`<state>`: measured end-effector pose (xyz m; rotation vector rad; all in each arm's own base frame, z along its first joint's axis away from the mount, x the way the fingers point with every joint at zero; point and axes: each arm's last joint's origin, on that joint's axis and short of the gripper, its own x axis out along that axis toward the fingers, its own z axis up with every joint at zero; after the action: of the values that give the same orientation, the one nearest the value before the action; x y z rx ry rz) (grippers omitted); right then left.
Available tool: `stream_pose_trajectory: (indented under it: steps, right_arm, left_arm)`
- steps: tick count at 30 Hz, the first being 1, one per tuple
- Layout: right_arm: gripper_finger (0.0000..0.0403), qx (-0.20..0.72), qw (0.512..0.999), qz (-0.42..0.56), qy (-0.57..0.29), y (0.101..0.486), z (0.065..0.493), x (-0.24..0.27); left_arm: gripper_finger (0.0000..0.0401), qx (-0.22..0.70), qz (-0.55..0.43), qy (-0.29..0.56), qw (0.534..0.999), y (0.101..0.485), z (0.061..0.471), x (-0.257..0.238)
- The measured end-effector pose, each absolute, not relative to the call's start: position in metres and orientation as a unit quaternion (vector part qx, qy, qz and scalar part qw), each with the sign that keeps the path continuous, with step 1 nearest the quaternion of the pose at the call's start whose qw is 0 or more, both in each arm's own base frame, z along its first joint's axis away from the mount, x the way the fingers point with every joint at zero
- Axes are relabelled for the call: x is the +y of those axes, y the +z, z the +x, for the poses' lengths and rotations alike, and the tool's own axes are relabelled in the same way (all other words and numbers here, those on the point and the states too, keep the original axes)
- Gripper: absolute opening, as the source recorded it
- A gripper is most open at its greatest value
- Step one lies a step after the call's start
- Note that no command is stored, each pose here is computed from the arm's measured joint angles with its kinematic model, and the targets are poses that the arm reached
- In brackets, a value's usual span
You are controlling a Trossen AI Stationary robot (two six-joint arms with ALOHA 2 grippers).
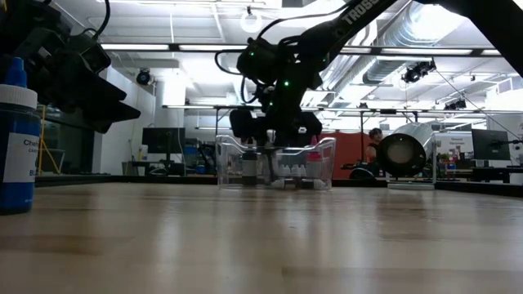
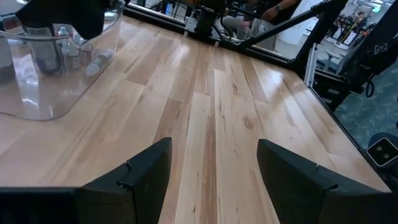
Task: Pick & Place food coloring
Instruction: Put the large purple food coloring into the transparent container, then put the large blue food coloring into the transparent container
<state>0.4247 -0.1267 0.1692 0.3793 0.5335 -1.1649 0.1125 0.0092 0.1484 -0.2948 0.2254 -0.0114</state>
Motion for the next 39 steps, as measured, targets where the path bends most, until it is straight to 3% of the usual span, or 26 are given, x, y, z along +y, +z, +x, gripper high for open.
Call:
stream_pose_trajectory:
  steps: [16, 25, 31, 39]
  right_arm:
    - [0.0167, 0.287, 0.773, 0.094, -0.557, 0.187, 0.413, -0.118]
    - [0.0168, 0.279, 0.779, 0.061, -0.558, 0.232, 0.397, -0.103]
    - [0.0168, 0.28, 0.844, 0.102, -0.447, 0.271, 0.389, -0.072]
    - [0.0168, 0.305, 0.93, 0.13, -0.16, 0.299, 0.384, 0.008]
  left_arm:
    - [0.0234, 0.112, -0.147, -0.006, 0.983, 0.148, 0.112, 0.009]
    - [0.0234, 0.112, -0.147, -0.006, 0.983, 0.148, 0.112, 0.009]
    - [0.0234, 0.112, -0.147, -0.006, 0.983, 0.148, 0.112, 0.009]
    - [0.0234, 0.112, -0.146, -0.006, 0.983, 0.148, 0.112, 0.009]
